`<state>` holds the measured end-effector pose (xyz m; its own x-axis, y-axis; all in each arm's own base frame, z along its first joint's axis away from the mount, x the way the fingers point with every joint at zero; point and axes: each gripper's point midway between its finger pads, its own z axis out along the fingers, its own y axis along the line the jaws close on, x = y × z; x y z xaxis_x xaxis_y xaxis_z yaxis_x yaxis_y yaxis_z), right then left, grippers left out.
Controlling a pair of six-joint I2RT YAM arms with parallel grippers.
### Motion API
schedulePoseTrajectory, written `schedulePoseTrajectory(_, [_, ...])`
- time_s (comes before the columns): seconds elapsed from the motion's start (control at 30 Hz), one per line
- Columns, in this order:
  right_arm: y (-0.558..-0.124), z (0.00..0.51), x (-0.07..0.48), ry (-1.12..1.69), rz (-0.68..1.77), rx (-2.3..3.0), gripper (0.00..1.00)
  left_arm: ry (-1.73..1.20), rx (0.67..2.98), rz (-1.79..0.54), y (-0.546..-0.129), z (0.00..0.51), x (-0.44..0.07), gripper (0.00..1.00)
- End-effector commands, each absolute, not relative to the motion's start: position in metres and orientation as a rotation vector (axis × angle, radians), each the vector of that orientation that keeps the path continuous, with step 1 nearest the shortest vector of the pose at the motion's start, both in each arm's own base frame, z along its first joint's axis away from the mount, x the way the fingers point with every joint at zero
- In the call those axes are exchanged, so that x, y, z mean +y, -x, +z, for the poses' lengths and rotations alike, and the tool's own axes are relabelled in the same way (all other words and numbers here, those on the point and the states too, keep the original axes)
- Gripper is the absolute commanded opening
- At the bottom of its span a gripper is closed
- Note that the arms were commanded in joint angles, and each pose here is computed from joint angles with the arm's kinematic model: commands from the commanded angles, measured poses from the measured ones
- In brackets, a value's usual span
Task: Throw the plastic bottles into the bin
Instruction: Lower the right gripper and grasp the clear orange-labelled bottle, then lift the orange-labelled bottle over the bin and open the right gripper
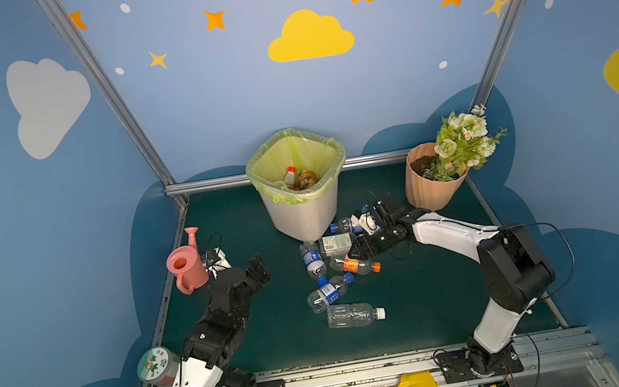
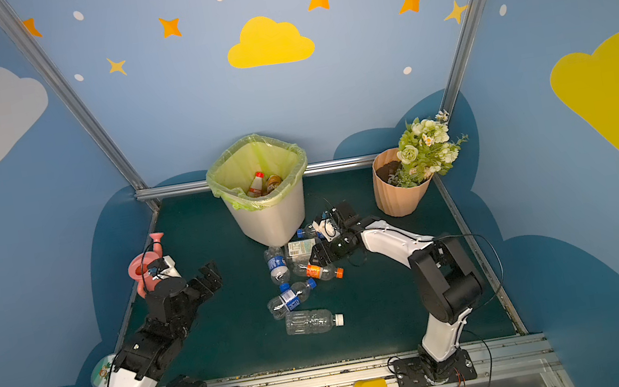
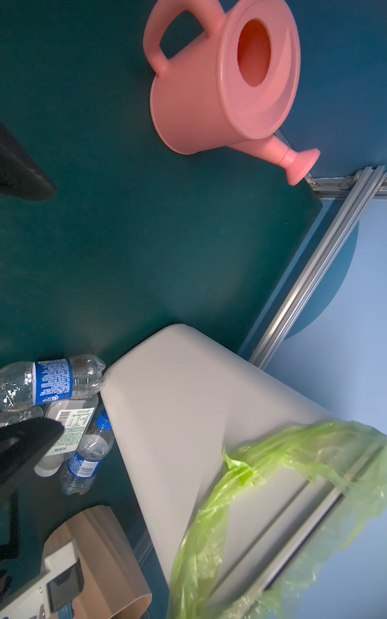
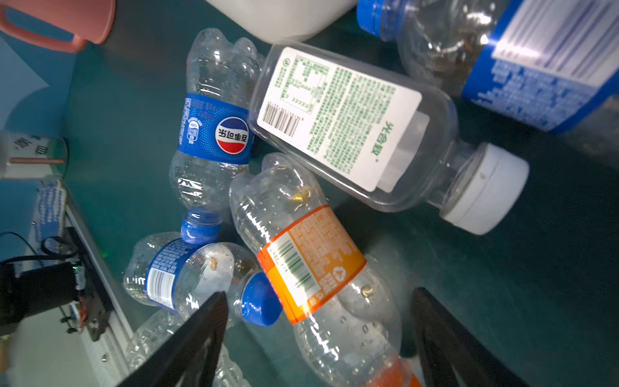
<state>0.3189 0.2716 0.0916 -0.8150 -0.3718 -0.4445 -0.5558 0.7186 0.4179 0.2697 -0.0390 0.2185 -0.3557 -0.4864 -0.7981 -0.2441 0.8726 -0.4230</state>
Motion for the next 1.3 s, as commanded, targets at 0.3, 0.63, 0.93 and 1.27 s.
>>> schedulePoseTrajectory(0.3, [-0.311, 0.064, 0.281, 1.112, 0.400, 2.626, 0.77, 0.561, 1.963, -0.246, -0.263, 0.212, -0.031, 1.00])
schedulePoseTrajectory(0.63, [-0.310, 0.045, 0.288, 1.258, 0.214, 2.632, 0.70, 0.567, 1.958, -0.230, -0.258, 0.212, -0.027, 1.00])
schedulePoseTrajectory(0.93, [-0.305, 0.042, 0.291, 1.317, 0.182, 2.613, 0.60, 0.570, 1.954, -0.224, -0.257, 0.212, -0.025, 1.00])
schedulePoseTrajectory(1.27, [-0.306, 0.098, 0.294, 1.188, 0.336, 2.479, 0.53, 0.576, 1.953, -0.226, -0.257, 0.211, -0.025, 1.00])
